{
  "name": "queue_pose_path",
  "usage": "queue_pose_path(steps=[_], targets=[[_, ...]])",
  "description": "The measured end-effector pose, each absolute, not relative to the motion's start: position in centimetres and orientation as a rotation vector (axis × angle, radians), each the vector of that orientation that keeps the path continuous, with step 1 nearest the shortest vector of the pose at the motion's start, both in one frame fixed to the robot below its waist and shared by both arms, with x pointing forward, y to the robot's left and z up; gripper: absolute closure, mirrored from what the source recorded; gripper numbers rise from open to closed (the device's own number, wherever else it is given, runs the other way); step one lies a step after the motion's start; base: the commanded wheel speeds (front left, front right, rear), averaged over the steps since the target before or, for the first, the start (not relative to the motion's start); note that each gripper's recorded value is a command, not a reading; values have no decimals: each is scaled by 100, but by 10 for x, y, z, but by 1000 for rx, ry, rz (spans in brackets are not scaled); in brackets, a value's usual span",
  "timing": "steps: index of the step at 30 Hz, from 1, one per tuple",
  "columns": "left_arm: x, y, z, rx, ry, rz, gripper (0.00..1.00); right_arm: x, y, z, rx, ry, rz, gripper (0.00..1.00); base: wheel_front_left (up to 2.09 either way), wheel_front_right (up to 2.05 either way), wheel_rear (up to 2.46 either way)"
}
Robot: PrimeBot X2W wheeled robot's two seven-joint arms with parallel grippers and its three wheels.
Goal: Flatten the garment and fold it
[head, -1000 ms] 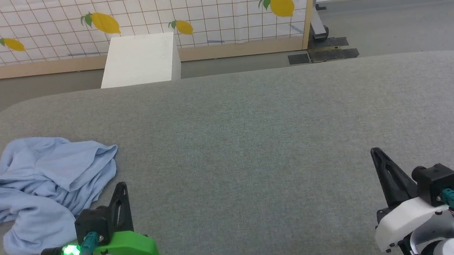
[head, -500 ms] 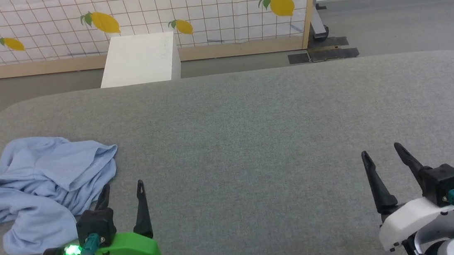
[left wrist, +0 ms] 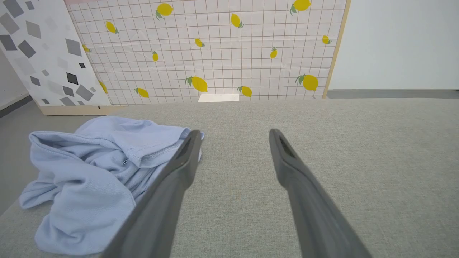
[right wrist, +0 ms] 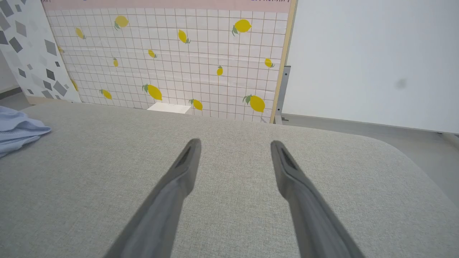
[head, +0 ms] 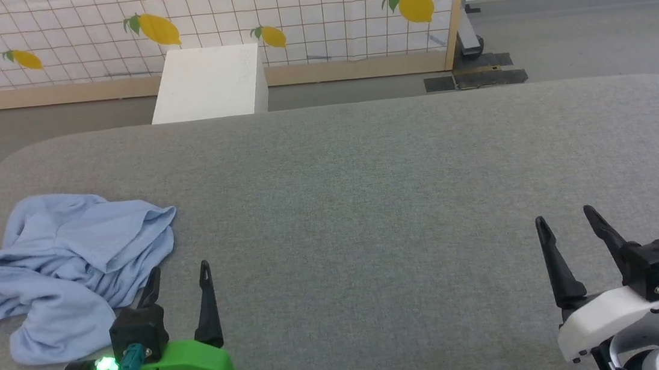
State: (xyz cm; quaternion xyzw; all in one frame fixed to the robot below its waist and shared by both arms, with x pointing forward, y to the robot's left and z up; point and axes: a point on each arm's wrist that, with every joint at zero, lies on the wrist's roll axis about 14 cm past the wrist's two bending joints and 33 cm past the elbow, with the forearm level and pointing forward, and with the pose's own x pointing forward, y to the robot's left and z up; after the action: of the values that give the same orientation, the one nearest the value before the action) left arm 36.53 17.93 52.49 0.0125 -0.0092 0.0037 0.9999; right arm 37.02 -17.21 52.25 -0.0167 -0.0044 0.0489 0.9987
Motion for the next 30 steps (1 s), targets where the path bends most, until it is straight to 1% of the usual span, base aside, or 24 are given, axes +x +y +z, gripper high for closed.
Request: queue_pose_path(steps=[16, 30], targets=[[349, 200, 522, 11, -29, 81, 0, 380, -152, 523, -23, -32, 158, 0, 0, 0, 0], [323, 229, 518, 2, -33, 186, 0, 392, -113, 521, -10, -43, 269, 0, 0, 0, 0]])
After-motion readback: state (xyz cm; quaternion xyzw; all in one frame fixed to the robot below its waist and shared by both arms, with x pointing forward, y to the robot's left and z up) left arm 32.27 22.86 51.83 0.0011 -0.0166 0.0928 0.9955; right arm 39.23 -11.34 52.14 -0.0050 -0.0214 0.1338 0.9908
